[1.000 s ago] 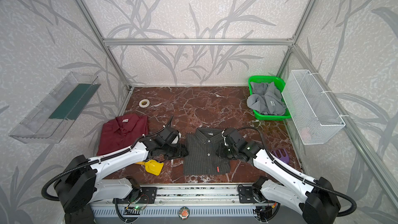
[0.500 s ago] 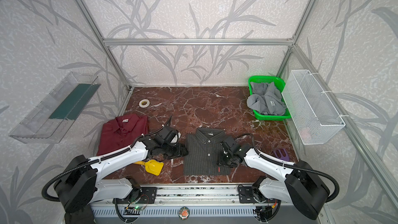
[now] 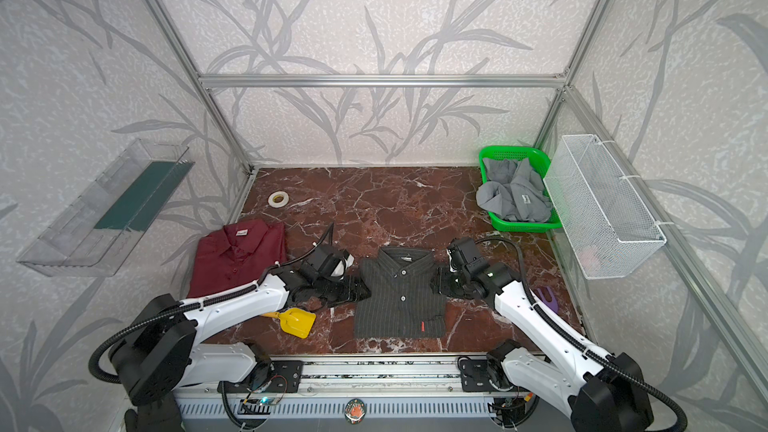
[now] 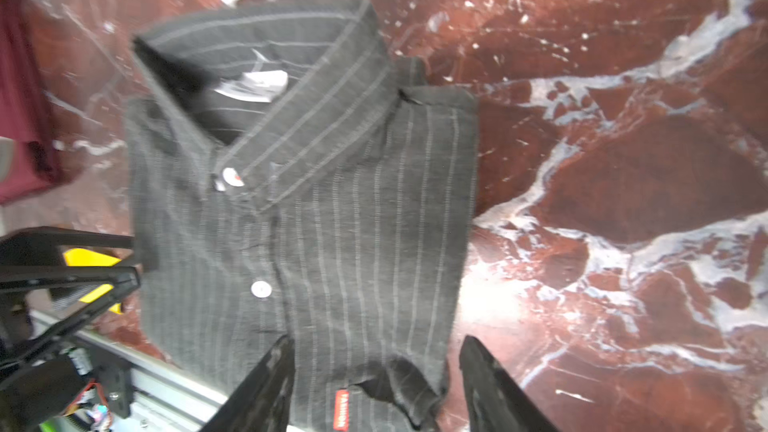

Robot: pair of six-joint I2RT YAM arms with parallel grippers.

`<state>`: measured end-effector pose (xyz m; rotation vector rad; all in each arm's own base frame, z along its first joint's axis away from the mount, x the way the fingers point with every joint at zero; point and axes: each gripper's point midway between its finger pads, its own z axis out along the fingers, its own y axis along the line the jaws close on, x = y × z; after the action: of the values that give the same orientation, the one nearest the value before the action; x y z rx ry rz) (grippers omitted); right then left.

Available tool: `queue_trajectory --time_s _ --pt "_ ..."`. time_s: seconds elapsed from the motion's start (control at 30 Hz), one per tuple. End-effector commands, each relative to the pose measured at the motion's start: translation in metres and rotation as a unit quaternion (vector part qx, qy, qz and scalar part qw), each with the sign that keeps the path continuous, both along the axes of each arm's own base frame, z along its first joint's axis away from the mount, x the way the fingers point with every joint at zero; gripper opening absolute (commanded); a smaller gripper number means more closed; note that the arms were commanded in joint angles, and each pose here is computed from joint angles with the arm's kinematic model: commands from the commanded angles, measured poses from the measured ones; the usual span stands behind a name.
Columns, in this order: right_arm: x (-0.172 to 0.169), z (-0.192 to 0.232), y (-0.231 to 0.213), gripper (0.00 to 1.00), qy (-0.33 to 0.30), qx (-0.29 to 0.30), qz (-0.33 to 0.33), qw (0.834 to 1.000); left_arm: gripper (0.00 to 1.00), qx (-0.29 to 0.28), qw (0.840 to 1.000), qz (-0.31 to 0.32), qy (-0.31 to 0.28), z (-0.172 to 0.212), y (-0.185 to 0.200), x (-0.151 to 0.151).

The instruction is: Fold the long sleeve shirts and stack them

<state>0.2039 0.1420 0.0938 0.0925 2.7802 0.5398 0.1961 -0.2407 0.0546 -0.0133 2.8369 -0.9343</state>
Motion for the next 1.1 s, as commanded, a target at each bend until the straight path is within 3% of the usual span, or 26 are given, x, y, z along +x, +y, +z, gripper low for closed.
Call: queue_trajectory --time_s 0.0,0.33,0.47,0.93,1.0,1.07 --pt "-0.006 -0.019 -0.002 0.64 0.019 -0.012 0.023 0.999 0.77 -0.015 1.0 0.005 -0.005 -0.003 -0.004 0.004" --pt "-0.007 -0.059 0.013 0.63 0.074 0.005 0.038 0.997 0.78 -0.003 1.0 0.02 0.022 -0.029 0.0 0.0" --pt "-0.01 -0.069 0.016 0.62 0.085 0.014 0.037 0.996 0.73 -0.019 0.999 0.026 0.03 -0.036 -0.007 0.001" --pt "-0.018 -0.089 0.027 0.59 0.109 0.042 0.039 0.992 0.3 -0.042 0.998 0.033 0.019 -0.032 -0.018 0.011" --pt "-0.02 -0.091 0.03 0.59 0.112 0.042 0.043 0.992 0.18 -0.05 0.998 0.033 0.012 -0.027 -0.023 0.016" --pt "-0.021 -0.093 0.033 0.59 0.115 0.043 0.048 0.991 0.17 -0.058 0.998 0.032 0.005 -0.021 -0.027 0.021"
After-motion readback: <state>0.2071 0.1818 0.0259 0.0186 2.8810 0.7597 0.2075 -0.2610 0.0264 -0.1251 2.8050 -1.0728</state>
